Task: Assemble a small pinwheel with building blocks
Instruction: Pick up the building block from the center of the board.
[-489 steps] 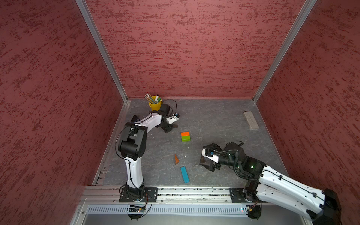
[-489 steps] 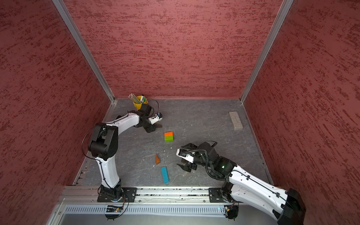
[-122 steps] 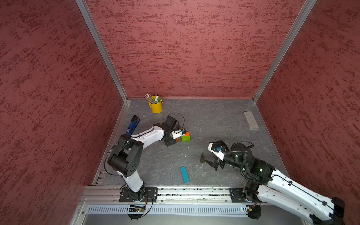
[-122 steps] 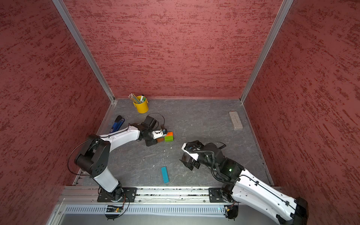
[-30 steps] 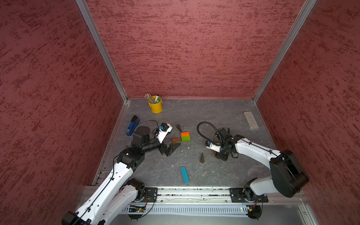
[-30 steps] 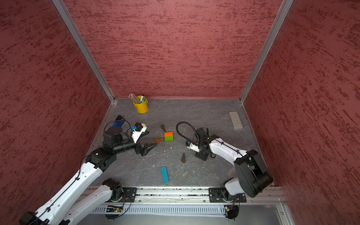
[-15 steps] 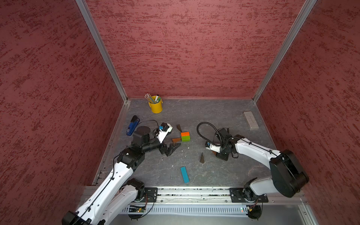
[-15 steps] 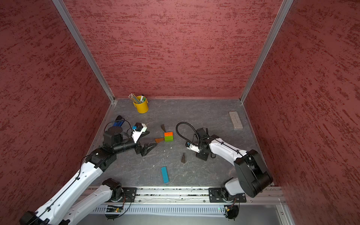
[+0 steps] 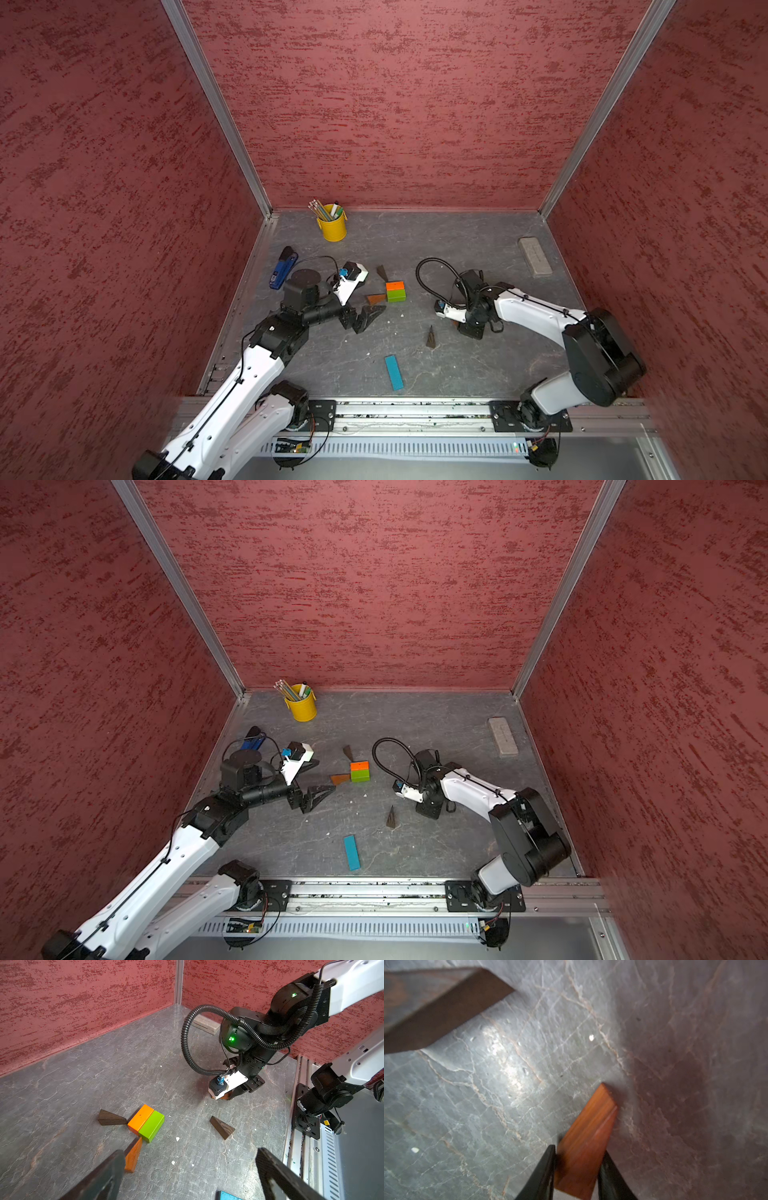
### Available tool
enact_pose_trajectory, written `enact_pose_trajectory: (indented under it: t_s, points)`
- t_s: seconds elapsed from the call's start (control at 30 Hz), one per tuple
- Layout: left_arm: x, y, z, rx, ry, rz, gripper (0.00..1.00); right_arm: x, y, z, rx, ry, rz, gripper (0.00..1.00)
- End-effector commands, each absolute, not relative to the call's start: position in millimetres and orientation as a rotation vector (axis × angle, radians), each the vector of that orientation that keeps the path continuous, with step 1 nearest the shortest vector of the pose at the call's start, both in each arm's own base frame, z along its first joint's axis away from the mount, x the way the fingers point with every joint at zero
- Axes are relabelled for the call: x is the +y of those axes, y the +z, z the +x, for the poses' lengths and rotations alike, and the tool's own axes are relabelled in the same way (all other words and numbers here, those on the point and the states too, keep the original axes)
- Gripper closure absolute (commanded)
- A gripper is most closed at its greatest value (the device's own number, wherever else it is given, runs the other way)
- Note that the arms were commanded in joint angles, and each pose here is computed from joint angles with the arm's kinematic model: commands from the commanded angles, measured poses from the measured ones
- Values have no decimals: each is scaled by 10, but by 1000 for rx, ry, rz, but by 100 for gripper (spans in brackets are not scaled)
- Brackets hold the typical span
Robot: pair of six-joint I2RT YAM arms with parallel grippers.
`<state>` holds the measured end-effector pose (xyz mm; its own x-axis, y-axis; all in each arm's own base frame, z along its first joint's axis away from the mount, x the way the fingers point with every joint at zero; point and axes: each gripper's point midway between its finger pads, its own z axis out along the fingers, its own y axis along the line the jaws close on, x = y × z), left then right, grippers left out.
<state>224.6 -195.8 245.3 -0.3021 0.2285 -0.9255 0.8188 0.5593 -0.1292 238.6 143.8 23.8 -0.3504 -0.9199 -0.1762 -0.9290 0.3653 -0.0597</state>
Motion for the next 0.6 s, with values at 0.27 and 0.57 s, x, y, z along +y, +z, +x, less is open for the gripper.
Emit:
enact_pose_trajectory:
  t_s: [0.27,0.57]
  points:
    - [-1956,2445,2243,1811,-764,862,0,1508,300,2389,2410,131,-1702,72]
    - [-1867,2427,2348,1848,-701,792,0,1514,542,2704,2279,-23,-1746,72]
